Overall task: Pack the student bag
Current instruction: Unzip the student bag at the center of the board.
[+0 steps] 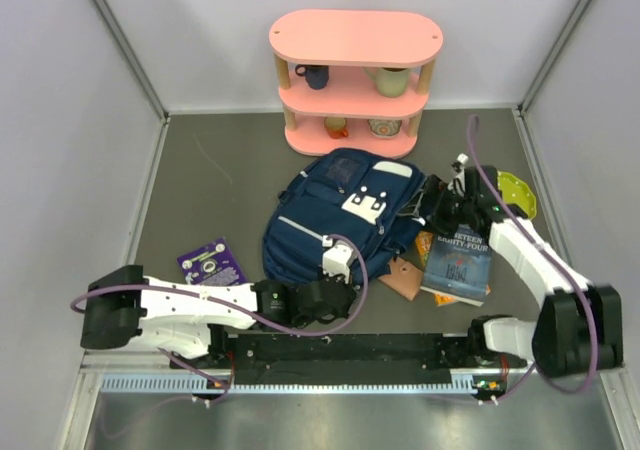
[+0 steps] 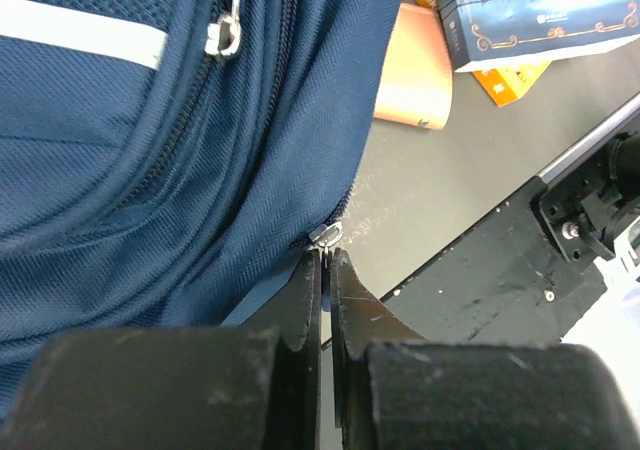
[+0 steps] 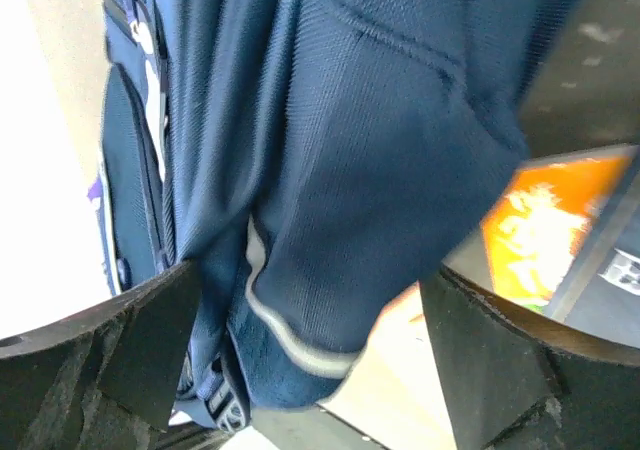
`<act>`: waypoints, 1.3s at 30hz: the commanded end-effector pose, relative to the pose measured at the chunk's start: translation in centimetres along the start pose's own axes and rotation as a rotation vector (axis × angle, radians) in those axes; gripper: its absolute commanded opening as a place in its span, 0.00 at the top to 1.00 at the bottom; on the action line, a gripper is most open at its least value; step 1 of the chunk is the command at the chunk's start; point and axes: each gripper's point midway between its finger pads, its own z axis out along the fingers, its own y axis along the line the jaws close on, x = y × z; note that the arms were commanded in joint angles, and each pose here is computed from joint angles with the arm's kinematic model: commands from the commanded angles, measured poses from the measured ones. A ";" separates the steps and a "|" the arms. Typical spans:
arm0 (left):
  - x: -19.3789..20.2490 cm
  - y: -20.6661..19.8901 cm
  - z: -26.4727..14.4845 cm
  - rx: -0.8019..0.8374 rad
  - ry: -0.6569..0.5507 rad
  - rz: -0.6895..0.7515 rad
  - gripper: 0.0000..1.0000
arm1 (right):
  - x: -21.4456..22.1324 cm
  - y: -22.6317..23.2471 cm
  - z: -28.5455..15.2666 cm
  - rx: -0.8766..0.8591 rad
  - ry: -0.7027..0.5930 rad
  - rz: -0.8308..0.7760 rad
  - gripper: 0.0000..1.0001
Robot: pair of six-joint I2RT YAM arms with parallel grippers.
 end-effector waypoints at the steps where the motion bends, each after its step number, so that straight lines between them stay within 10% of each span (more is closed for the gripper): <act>1: -1.6 -2.6 0.4 0.066 -0.041 -0.024 1.00 | -2.2 -0.5 -4.2 0.078 -0.235 -0.113 0.09; 13: -3.1 -4.8 1.9 0.121 -0.081 -0.014 1.00 | 10.7 1.4 -5.7 -0.190 -0.038 0.062 0.18; 24: -3.1 -6.7 2.4 0.175 -0.051 0.019 1.00 | 11.7 3.7 -2.2 -0.244 0.000 0.096 0.24; 27: -3.0 -7.0 2.4 0.188 -0.043 0.024 1.00 | 11.1 3.9 -1.4 -0.235 -0.001 0.090 0.37; 32: -2.4 -6.3 2.2 0.170 -0.030 0.027 1.00 | 10.0 3.9 -0.4 -0.195 -0.018 0.030 0.99; 39: 0.2 -0.9 1.0 0.001 0.033 0.032 1.00 | 5.7 2.8 -0.7 -0.039 -0.128 -0.137 1.00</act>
